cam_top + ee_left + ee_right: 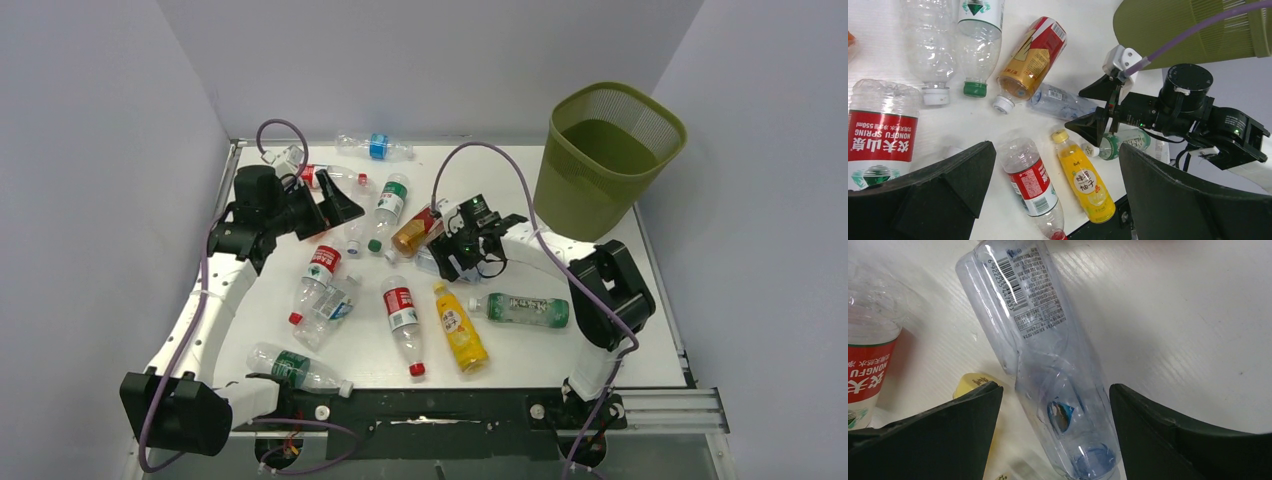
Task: Put the plastic bottles in the bin
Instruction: Pick up the plastic bottle at the center of the board.
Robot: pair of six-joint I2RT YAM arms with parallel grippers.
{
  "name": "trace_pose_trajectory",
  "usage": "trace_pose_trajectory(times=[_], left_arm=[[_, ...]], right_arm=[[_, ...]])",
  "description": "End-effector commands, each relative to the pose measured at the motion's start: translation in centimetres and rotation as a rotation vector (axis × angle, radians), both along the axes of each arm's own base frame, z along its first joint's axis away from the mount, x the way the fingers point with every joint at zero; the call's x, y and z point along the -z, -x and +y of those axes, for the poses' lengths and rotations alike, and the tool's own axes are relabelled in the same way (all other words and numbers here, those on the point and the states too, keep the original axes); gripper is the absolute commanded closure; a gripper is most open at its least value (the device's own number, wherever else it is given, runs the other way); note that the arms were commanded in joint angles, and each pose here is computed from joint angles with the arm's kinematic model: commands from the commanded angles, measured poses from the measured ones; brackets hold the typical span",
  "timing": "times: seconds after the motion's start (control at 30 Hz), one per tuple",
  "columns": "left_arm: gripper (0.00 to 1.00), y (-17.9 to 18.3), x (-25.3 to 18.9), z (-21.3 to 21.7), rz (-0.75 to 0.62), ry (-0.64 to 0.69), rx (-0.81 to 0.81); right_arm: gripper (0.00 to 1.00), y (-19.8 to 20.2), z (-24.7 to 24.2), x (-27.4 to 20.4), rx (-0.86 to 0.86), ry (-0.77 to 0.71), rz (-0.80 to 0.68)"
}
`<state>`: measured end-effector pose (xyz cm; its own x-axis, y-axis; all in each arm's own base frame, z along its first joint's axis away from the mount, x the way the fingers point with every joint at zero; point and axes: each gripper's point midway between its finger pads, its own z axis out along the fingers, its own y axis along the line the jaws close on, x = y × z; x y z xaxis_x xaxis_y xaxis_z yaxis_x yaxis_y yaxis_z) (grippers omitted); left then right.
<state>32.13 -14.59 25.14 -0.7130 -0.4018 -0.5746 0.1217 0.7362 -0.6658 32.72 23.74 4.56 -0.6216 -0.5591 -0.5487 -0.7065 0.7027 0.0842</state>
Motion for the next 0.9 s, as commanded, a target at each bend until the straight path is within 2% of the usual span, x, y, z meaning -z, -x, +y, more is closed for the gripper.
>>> trace_pose_trajectory(times=[0.0,0.27,0.4,0.73,0.87], left_arm=[[0.02,-0.5,-1.9,-1.3,-0.083,0.033,0.055],[0.02,-0.2,-1.5,-2.5,-0.085,0.042,0.083],[0.02,0.0,-1.5,-3.1,-0.084,0.042,0.09],[0.02,-0.6,-1.5,-3.1,-0.086,0.033,0.087],[0.02,-0.8,-1.4,-3.2,-0.088,0.036,0.088]], right_arm=[[0.24,-1.0,0.9,-0.1,0.001,-0.013,-0.037],[0.41,-1.3,-0.1,0.5,0.033,0.033,-0.04],[0.47,-1.4,-0.3,-0.9,0.037,0.037,-0.07],[0.56,-2.8,-3.1,-11.1,0.126,-0.011,-0.272],[0.55,-4.5,-5.3,-16.1,0.205,-0.065,-0.365]])
